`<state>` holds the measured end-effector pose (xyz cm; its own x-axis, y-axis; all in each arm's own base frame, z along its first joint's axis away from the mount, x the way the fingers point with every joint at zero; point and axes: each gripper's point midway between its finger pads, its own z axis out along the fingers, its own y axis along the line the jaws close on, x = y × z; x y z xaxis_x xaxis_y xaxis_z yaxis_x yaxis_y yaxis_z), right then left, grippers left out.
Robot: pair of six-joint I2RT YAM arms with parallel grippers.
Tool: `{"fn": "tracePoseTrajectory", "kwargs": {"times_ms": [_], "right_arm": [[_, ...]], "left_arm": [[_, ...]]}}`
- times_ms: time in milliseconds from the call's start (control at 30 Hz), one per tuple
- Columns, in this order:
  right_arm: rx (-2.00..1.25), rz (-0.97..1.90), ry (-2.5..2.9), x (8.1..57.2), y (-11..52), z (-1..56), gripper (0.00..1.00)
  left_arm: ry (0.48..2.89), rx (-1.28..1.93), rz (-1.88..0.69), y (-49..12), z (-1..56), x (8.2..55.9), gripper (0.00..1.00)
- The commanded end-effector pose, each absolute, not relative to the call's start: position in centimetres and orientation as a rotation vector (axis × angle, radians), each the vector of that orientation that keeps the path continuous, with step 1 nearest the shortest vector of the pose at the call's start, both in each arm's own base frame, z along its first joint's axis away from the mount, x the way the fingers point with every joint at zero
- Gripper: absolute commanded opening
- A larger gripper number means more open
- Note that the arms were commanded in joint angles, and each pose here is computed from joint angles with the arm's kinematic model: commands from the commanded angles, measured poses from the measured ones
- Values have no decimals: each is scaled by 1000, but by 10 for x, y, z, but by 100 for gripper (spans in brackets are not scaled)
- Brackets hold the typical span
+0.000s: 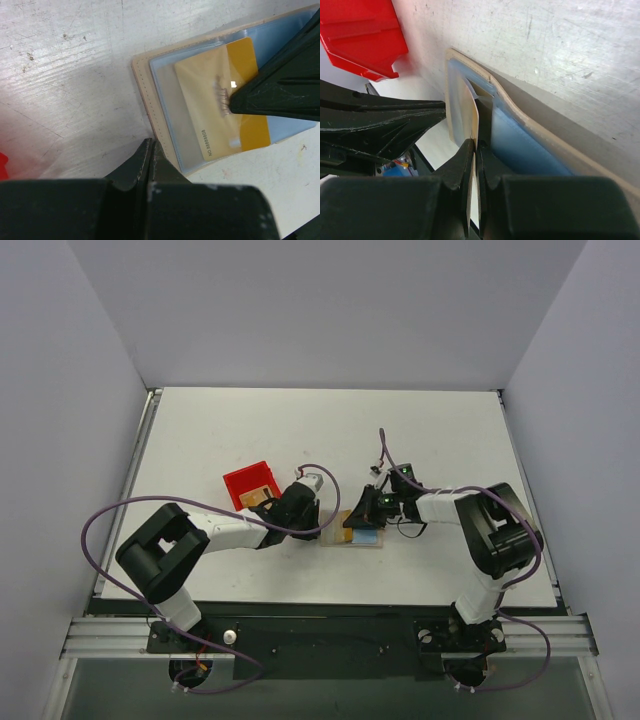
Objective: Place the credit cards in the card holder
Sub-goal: Insert the credit card into the card holder.
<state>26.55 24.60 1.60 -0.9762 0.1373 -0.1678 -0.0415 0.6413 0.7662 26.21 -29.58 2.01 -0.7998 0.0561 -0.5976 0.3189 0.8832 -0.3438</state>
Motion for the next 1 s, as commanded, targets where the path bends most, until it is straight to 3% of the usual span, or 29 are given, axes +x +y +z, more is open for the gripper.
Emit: {"fn": "tracePoseTrajectory", "kwargs": {"times_ms": [0,300,533,967], "right_arm": [[72,1268,2692,248,254,5,0],[93,1240,2684,248,257,8,0],[73,1105,2713,249,246,12,16],[-4,864,2743,252,233,29,27]], "left_arm": [[2470,287,-576,-299,14,263,0],[2473,288,-569,-297,14,262,0],[2466,282,-573,-297,16,263,0],[2461,274,-577,-294,17,262,0]]}}
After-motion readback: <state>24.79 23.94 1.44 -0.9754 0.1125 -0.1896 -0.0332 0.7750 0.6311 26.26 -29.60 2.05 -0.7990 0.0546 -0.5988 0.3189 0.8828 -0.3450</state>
